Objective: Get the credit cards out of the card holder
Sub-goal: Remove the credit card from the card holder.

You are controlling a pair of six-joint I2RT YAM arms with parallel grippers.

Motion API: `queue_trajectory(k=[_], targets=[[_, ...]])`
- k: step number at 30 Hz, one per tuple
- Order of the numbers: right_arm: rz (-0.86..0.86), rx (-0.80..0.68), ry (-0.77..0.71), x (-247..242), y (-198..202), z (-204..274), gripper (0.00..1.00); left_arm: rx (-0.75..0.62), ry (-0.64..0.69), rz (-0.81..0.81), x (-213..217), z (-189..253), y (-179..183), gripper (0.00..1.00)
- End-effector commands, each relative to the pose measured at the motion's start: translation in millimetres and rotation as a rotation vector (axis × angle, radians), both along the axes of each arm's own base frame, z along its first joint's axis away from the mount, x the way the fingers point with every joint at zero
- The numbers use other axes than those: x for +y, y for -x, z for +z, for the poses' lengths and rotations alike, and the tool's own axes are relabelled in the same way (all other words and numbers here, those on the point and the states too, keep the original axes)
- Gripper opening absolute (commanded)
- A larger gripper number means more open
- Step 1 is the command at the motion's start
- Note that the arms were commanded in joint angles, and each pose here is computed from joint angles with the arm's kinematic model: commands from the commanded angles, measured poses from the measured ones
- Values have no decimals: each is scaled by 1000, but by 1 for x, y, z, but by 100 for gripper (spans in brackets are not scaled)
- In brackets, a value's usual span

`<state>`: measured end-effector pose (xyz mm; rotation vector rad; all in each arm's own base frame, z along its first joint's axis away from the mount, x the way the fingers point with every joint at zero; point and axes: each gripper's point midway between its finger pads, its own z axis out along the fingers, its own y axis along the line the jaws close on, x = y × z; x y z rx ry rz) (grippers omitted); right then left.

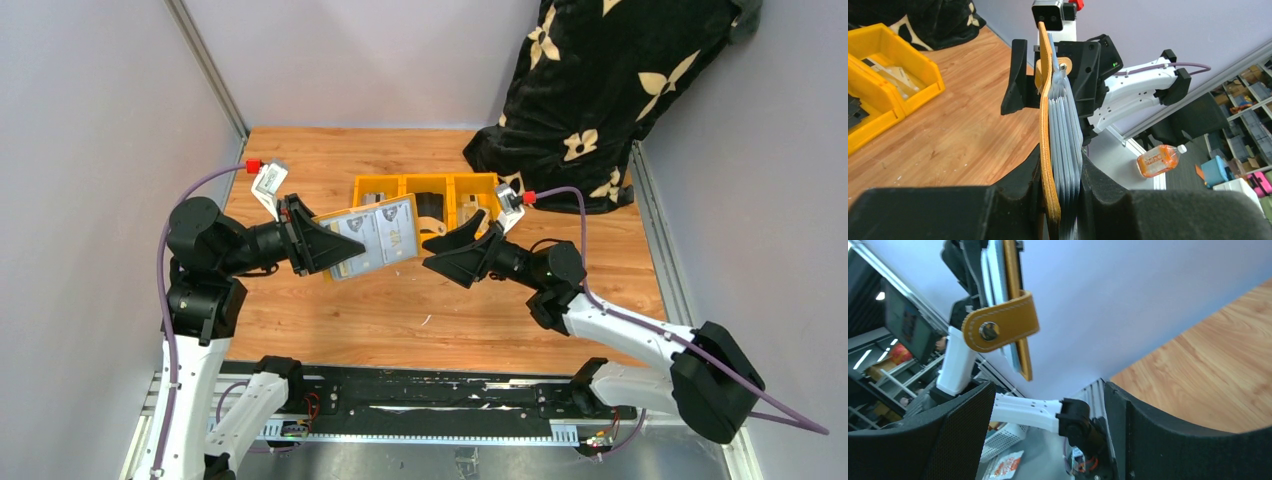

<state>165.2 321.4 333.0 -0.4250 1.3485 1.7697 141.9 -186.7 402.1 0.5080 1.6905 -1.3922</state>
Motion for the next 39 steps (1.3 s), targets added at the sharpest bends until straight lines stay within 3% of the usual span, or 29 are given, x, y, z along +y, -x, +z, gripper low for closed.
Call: queue_trajectory(k=[1, 12, 15, 19, 21, 24, 26, 28, 30, 35, 39], targets=[[69, -85, -194, 1, 20, 49, 83, -20, 32, -8, -2, 10, -1, 0], [182, -119, -306, 30, 38, 81, 81, -16, 28, -20, -2, 9, 3, 0], [181, -102, -305, 32, 36, 84, 57, -14, 21, -23, -2, 6, 4, 0], [198, -62, -252, 37, 34, 81, 9, -27, 3, -30, -1, 2, 7, 2], [194, -54, -217, 35, 34, 79, 0, -48, -25, -33, 0, -3, 8, 17], [189, -64, -130, 29, 32, 75, 0, -69, -92, -29, 4, -17, 11, 51], [200, -101, -11, 30, 36, 70, 0, -121, -150, -17, 8, -23, 12, 72], [202, -136, 158, 30, 40, 59, 0, -159, -196, -15, 11, -27, 14, 83], [225, -188, 325, 25, 45, 46, 0, -182, -236, -11, 14, -30, 16, 89], [356, -235, 518, 12, 65, 33, 0, -263, -266, -34, 16, -26, 18, 96], [418, -269, 611, 11, 76, 30, 0, -249, -229, -126, 9, -26, 26, 98]])
